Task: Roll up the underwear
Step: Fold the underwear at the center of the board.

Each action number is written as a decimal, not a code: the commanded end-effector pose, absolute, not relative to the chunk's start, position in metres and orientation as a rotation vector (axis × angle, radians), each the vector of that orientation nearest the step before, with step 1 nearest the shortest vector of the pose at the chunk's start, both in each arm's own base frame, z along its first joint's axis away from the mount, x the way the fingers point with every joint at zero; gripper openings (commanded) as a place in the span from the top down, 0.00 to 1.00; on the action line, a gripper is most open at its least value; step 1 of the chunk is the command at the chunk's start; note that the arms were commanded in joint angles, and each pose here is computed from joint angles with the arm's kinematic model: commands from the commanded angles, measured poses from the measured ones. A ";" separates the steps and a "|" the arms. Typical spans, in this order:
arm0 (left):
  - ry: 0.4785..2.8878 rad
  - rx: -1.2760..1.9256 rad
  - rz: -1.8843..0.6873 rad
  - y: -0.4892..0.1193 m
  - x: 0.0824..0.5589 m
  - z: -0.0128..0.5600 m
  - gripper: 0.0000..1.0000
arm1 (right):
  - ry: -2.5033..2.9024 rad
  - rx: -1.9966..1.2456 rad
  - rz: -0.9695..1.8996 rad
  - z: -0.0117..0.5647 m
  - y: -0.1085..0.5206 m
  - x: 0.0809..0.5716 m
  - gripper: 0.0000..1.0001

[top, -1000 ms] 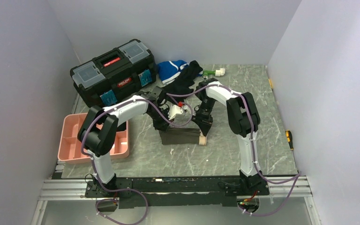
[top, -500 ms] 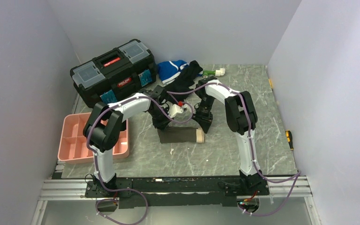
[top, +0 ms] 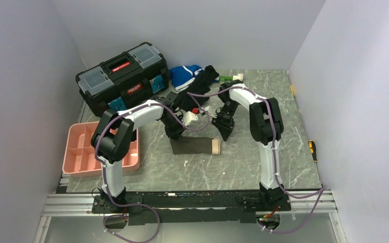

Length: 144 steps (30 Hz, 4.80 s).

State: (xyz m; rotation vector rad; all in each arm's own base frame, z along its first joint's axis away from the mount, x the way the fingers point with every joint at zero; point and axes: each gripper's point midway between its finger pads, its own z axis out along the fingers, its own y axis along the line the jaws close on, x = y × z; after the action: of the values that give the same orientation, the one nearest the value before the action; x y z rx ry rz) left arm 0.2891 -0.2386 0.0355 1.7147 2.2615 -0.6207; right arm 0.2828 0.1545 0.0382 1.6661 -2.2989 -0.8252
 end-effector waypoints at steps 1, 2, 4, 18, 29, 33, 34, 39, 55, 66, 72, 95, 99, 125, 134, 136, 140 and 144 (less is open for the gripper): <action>2.254 1.631 -0.615 -0.249 0.304 0.050 1.00 | -2.432 1.724 -0.927 0.078 0.161 0.290 0.69; 2.261 1.617 -0.613 -0.250 0.305 0.050 1.00 | -2.465 1.715 -0.942 0.081 0.162 0.292 0.68; 2.267 1.591 -0.619 -0.252 0.307 0.052 1.00 | -2.513 1.693 -0.998 0.086 0.166 0.292 0.67; 2.271 1.450 -0.574 -0.256 0.321 0.057 1.00 | -2.682 1.545 -1.278 0.090 0.199 0.290 0.52; 2.308 1.375 -0.546 -0.253 0.329 0.051 1.00 | -2.708 1.572 -1.181 0.078 0.195 0.295 0.40; 2.310 1.375 -0.551 -0.254 0.330 0.050 1.00 | -2.705 1.563 -1.129 0.066 0.193 0.293 0.35; 2.311 1.375 -0.551 -0.253 0.330 0.049 1.00 | -2.703 1.557 -1.124 0.063 0.192 0.292 0.34; 2.312 1.377 -0.546 -0.253 0.329 0.049 1.00 | -2.689 1.529 -1.120 0.054 0.192 0.289 0.31; 2.312 1.377 -0.532 -0.251 0.331 0.051 1.00 | -2.615 1.490 -1.112 0.031 0.192 0.274 0.45; 2.312 1.381 -0.519 -0.249 0.331 0.050 1.00 | -2.596 1.483 -1.114 0.032 0.191 0.273 0.62; 2.307 1.390 -0.522 -0.250 0.331 0.051 1.00 | -2.597 1.480 -1.090 0.029 0.189 0.275 0.59; 2.348 1.451 -0.524 -0.248 0.325 0.035 1.00 | -2.727 1.443 -0.870 0.013 0.176 0.298 0.51; 2.356 1.474 -0.514 -0.247 0.323 0.031 1.00 | -2.769 1.424 -0.793 0.003 0.170 0.302 0.52; 2.428 1.483 -0.457 -0.245 0.313 0.013 1.00 | -2.890 1.346 -0.863 0.025 0.167 0.312 0.41; 2.445 1.445 -0.469 -0.247 0.314 0.013 1.00 | -2.892 1.210 -1.221 0.064 0.171 0.311 0.40; 2.449 1.443 -0.474 -0.248 0.314 0.013 1.00 | -2.857 1.204 -1.294 0.071 0.175 0.304 0.43; 2.453 1.441 -0.481 -0.249 0.314 0.012 1.00 | -2.816 1.211 -1.425 0.088 0.184 0.295 0.46; 2.458 1.431 -0.490 -0.249 0.315 0.012 1.00 | -2.706 1.176 -1.585 0.100 0.194 0.282 0.49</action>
State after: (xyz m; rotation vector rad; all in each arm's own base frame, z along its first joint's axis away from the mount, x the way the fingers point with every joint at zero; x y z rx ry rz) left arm 0.3189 -0.2496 0.0245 1.4350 2.4270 -0.4782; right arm 0.2981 0.1762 0.0682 1.1531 -2.8319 -1.3275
